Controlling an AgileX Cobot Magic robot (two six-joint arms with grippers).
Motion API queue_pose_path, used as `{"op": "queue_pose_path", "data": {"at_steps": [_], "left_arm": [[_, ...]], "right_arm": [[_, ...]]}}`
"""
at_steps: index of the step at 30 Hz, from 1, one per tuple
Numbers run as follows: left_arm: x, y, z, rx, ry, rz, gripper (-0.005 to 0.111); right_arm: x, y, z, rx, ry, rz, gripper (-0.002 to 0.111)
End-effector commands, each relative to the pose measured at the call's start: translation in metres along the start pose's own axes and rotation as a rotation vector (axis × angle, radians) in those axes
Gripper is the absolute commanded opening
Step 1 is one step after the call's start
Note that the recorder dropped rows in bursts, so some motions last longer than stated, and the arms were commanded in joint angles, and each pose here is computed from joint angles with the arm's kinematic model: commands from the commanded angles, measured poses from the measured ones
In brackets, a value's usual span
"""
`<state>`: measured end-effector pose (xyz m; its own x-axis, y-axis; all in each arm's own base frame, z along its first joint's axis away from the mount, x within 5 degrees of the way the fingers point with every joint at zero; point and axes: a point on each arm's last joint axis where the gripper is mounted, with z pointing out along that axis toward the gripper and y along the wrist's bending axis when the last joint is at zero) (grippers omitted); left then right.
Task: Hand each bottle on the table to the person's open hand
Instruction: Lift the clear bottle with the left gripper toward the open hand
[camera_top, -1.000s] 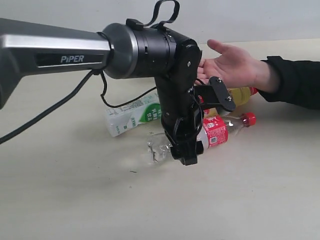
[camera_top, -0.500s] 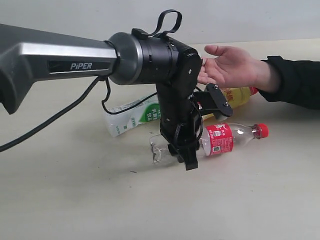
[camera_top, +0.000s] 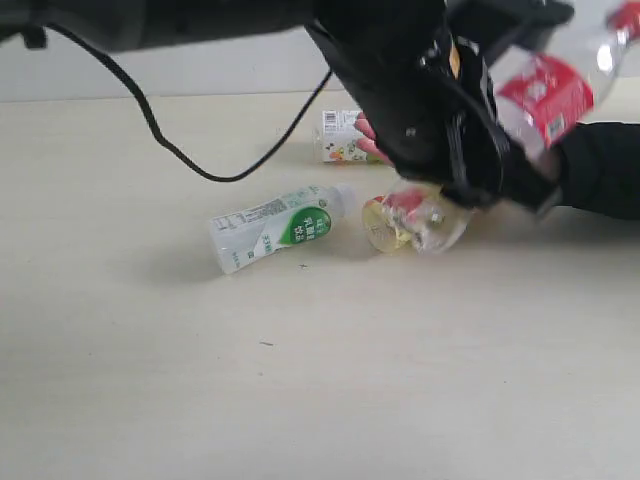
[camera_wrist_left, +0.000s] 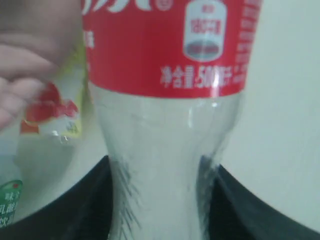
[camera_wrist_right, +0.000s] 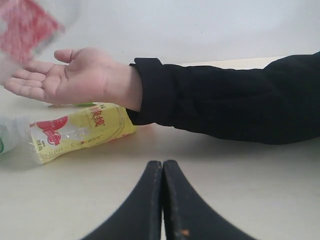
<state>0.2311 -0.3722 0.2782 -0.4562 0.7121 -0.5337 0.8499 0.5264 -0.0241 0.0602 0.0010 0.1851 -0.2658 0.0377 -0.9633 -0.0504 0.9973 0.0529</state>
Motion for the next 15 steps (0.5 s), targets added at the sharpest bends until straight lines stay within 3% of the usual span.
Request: {"op": "queue_pose_path", "data": {"at_steps": [1, 4, 7, 12, 15], "left_arm": [[-0.03, 0.033, -0.032, -0.025, -0.236, -0.367, 0.0], [-0.039, 0.059, -0.038, -0.035, -0.276, -0.527, 0.0], [-0.042, 0.076, -0.034, 0.015, -0.232, -0.697, 0.0], [-0.049, 0.078, -0.015, 0.28, -0.159, -0.811, 0.0], [-0.052, 0.081, 0.002, 0.376, -0.142, -0.862, 0.0]], "right_arm": [[0.001, 0.0, 0.001, 0.001, -0.003, -0.004, 0.0], [0.001, 0.0, 0.001, 0.001, -0.003, -0.004, 0.0], [0.001, 0.0, 0.001, 0.001, -0.003, -0.004, 0.0], [0.001, 0.0, 0.001, 0.001, -0.003, -0.004, 0.0], [0.001, 0.0, 0.001, 0.001, -0.003, -0.004, 0.0]]}}
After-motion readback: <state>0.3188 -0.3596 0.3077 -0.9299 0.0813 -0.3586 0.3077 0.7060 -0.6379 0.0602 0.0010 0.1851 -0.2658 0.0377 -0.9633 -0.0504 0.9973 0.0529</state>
